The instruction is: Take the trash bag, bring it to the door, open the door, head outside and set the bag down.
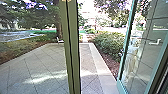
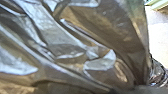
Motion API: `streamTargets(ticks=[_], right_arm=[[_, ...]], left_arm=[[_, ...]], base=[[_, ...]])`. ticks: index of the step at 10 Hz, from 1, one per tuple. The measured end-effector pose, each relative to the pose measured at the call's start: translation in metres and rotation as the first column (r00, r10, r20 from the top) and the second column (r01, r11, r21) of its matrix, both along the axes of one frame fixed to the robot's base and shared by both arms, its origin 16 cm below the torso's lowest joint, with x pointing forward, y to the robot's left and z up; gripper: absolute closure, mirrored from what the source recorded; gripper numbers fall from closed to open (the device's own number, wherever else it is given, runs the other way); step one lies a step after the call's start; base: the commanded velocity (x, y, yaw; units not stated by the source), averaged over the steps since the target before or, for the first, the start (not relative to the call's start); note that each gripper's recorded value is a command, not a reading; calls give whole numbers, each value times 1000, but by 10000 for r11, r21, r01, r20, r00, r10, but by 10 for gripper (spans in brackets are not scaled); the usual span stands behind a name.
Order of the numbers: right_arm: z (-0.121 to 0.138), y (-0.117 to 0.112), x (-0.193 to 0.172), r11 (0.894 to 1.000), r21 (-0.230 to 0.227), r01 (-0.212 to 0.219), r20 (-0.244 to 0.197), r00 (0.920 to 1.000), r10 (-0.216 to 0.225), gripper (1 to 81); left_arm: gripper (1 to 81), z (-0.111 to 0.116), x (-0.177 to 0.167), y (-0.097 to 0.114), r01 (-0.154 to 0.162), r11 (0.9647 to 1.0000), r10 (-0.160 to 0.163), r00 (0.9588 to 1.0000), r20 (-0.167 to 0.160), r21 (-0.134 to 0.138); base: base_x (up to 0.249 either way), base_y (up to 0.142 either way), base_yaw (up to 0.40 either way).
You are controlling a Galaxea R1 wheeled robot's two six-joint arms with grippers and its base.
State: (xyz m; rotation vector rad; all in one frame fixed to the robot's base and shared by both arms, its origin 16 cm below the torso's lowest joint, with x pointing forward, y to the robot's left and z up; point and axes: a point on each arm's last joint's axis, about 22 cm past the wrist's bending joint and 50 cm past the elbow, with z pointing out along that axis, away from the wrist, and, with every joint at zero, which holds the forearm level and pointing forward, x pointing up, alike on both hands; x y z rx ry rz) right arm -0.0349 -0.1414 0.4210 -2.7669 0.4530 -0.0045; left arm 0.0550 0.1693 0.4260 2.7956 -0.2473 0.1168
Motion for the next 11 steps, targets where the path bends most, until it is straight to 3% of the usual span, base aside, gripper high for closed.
streamTargets(ticks=[8, 11], right_arm=[[0, -1, 1, 10000, -11, 0, 6, 10000, 0, 10], [0, 0, -1, 10000, -6, 1, -9, 10000, -1, 10]], left_arm=[[811, 0, 1, 0, -9, 10000, 9, 10000, 33, 9], [811, 0, 1, 1, -11, 10000, 11, 10000, 38, 23]], base=[[0, 0, 0], [0, -88, 0]])
